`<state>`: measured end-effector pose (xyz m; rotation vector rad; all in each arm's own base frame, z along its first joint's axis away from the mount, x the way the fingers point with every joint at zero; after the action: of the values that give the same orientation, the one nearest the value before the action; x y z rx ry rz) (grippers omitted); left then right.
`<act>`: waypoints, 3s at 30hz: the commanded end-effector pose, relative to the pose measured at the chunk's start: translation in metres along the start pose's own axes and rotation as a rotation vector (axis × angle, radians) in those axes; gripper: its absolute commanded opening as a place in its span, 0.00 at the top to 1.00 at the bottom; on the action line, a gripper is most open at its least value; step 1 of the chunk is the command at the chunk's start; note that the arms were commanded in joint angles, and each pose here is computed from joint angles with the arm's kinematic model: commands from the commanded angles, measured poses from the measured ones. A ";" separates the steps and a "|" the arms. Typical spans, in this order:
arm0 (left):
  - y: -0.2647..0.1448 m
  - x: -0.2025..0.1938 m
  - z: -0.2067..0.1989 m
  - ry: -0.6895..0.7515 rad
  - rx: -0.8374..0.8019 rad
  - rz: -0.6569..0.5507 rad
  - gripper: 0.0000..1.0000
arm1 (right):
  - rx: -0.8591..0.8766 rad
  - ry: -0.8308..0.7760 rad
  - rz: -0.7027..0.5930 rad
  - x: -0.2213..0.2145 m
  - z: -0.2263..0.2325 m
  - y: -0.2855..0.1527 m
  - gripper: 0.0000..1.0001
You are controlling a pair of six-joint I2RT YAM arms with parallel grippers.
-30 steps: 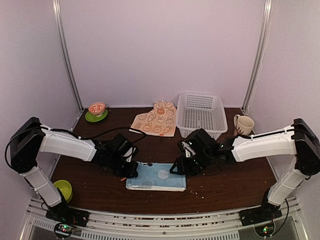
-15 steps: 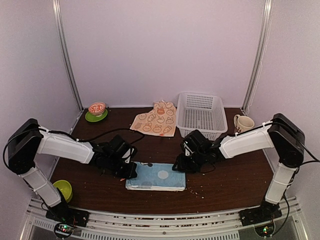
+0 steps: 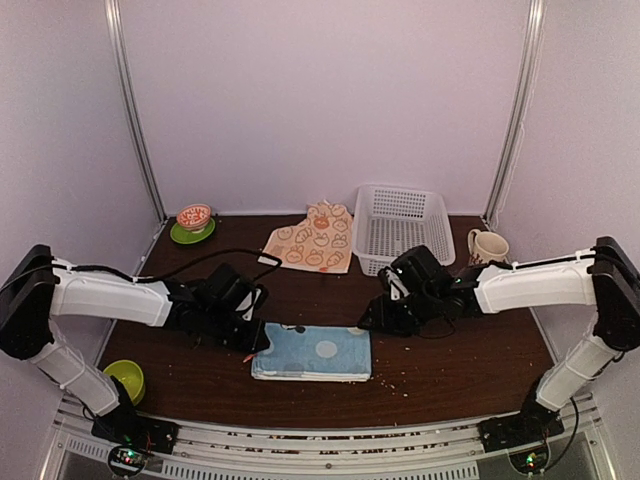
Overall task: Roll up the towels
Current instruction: Smooth out the towel at the center of the board, then roll the towel at the center of the board.
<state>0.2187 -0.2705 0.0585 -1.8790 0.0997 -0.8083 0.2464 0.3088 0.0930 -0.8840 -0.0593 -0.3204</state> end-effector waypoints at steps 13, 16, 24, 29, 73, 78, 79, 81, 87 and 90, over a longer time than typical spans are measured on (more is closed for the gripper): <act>-0.032 0.030 -0.007 0.020 0.009 -0.104 0.89 | -0.003 0.200 0.038 -0.039 -0.034 0.030 0.58; -0.034 0.029 -0.005 0.016 0.017 -0.112 0.89 | -0.042 0.194 0.050 -0.041 -0.041 0.039 0.66; -0.034 0.030 -0.007 0.028 0.008 -0.112 0.89 | -0.224 0.118 0.019 -0.030 -0.081 0.024 0.93; -0.033 0.035 -0.013 0.049 -0.025 -0.131 0.89 | -0.348 0.045 -0.011 -0.016 -0.105 -0.012 0.96; 0.075 0.045 -0.063 0.133 -0.112 0.094 0.92 | -0.209 0.233 -0.104 -0.019 -0.144 -0.030 0.93; 0.081 0.038 -0.064 0.139 -0.111 0.115 0.93 | -0.299 0.142 -0.171 -0.003 -0.136 -0.052 0.99; 0.082 0.037 -0.065 0.141 -0.113 0.117 0.93 | -0.315 0.123 -0.181 0.001 -0.132 -0.056 1.00; 0.084 0.037 -0.066 0.141 -0.120 0.118 0.93 | -0.360 0.085 -0.192 0.004 -0.129 -0.062 1.00; 0.085 0.039 -0.072 0.146 -0.138 0.110 0.94 | -0.493 -0.028 -0.216 0.011 -0.121 -0.070 1.00; 0.078 0.044 -0.075 0.149 -0.146 0.093 0.94 | -0.551 -0.070 -0.209 0.010 -0.121 -0.067 1.00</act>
<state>0.2342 -0.3777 0.0277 -1.9160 0.3427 -0.8831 0.2308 0.1918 0.0760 -1.2549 -0.0789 -0.5357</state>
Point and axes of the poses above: each gripper's point midway between its finger pads, its own y axis out along the fingers, its own z axis along the line the jaws close on, x = y × z, the point moved 1 cm from there along -y, back along the fingers, and after that the axes turned 15 degrees about y, right-handed, at the moved point
